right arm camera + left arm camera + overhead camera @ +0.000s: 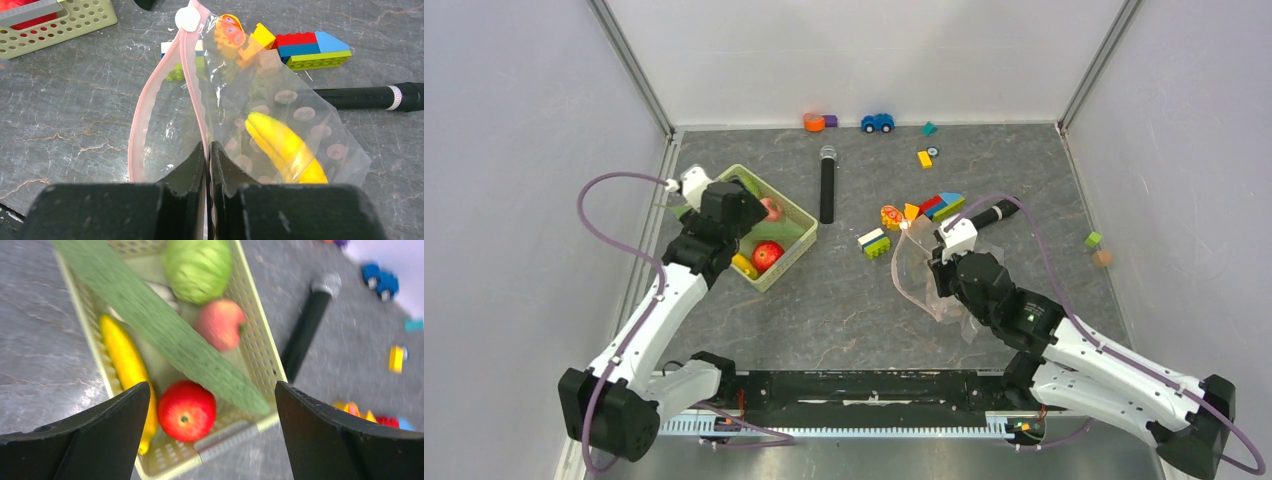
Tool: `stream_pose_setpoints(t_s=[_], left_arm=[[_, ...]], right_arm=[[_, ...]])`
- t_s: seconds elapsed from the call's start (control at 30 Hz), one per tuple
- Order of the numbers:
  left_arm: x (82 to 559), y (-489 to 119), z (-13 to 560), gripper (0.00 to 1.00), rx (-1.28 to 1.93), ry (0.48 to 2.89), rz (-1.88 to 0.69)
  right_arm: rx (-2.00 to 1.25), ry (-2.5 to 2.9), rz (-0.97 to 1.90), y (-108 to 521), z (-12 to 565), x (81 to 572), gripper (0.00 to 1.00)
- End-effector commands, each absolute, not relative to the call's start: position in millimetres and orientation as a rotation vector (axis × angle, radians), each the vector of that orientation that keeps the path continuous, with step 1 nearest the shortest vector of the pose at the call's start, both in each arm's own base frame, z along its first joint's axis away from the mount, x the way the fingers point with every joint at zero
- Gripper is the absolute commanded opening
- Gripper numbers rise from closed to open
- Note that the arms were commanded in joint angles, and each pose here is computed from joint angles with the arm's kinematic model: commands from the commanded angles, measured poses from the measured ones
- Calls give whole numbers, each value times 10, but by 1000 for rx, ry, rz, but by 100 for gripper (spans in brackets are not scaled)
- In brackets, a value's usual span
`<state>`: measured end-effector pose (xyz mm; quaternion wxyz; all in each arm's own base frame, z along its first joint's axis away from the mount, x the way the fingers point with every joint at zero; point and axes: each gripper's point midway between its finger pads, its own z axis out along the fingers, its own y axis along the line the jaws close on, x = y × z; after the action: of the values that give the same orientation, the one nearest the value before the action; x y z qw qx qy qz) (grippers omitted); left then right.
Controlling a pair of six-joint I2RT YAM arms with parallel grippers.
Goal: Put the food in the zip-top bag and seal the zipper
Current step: Pick up the fake vegetable from the bin.
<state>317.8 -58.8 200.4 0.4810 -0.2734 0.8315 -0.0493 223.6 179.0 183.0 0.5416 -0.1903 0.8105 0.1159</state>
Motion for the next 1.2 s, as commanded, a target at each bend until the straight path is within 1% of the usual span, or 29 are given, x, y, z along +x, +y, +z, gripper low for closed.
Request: stream_pose_setpoints(t_s=[0.0,0.13,0.27,0.47,0.6,0.8,0.97,1.17], left_arm=[[3349,-48,2420,100,-926,1706,-104],[3302,418,2444,100,-1032,1548,37],[3323,733,2395,100,-1080,1480,122],[3552,1050,2193,100,-1148,1485,145],[3732,1197,1985,93,-1177,1550,133],[3771,1367,1692,92,-1222,1590,196],[3874,1451,1590,90,-1185,1615,210],[3994,1460,1462,82,-1179,1651,188]], right_arm=[[-431,1871,291,1801,1937,2273,13],[-450,1869,306,1818,1924,2248,13],[-446,1872,302,1808,1918,2249,13],[-450,1870,294,1811,1930,2261,13],[-443,1873,266,1787,1923,2290,13],[-454,1883,249,1780,1899,2296,13],[-451,1887,227,1748,1877,2306,13],[-456,1884,218,1747,1888,2318,13]])
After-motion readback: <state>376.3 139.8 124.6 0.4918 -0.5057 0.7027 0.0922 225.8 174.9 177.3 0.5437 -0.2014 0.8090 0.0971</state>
